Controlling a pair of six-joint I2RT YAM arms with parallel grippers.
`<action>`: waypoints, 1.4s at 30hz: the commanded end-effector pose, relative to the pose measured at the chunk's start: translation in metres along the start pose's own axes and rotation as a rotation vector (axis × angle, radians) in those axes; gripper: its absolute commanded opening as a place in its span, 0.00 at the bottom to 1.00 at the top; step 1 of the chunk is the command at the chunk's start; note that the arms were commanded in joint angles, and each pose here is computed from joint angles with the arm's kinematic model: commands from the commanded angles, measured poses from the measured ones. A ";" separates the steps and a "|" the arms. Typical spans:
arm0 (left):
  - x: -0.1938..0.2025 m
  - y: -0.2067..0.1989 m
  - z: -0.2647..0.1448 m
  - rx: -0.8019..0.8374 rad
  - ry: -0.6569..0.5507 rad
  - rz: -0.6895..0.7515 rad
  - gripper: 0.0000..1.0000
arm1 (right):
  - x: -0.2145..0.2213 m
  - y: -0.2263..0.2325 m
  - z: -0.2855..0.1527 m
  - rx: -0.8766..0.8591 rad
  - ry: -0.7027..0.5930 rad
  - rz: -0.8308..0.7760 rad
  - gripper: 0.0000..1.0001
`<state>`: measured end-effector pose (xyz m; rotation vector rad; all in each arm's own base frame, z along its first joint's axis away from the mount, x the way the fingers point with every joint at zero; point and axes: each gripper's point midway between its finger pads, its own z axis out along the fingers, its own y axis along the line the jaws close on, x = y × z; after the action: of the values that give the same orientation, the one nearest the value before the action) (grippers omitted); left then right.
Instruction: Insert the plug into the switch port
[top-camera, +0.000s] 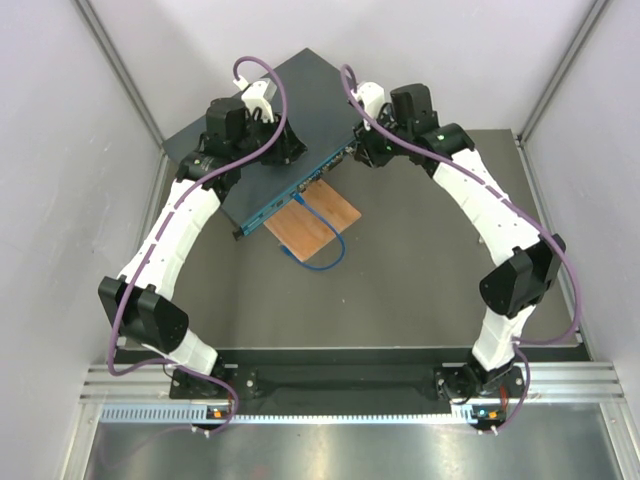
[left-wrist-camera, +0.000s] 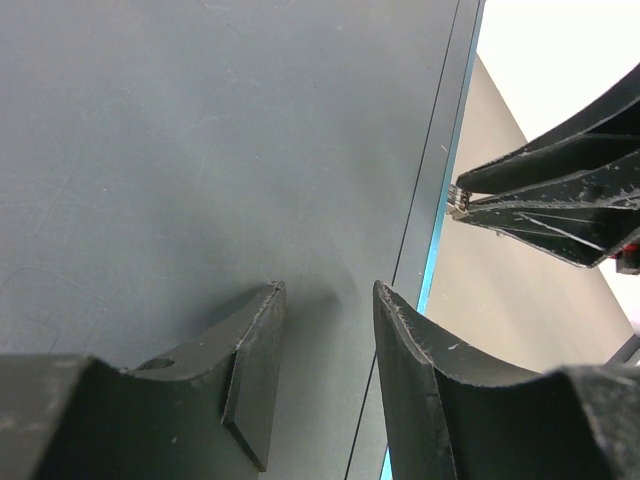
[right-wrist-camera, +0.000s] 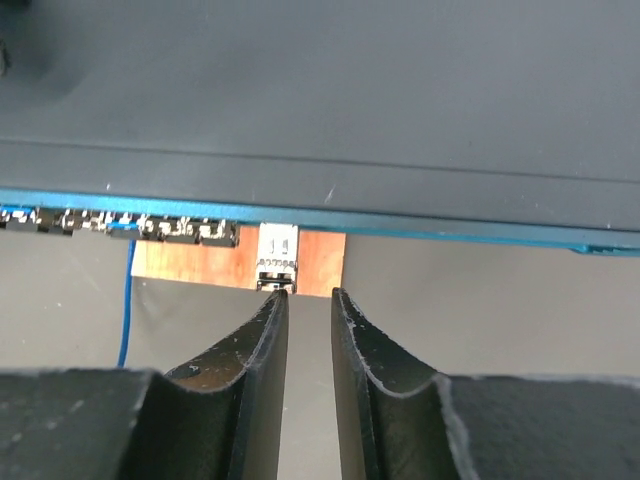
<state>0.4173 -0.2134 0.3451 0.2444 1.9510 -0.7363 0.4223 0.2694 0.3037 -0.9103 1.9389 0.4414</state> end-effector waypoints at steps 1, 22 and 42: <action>0.001 0.004 0.004 -0.004 0.005 0.003 0.46 | -0.036 -0.005 -0.004 0.011 -0.115 0.007 0.23; 0.005 0.008 0.006 -0.008 0.015 -0.005 0.46 | -0.069 -0.006 0.015 -0.002 -0.248 0.111 0.19; 0.008 0.012 0.011 -0.014 0.028 -0.010 0.46 | -0.093 -0.002 0.019 -0.030 -0.325 0.208 0.18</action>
<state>0.4198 -0.2132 0.3456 0.2453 1.9439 -0.7410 0.4381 0.2956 0.2776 -0.6355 2.1082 0.6482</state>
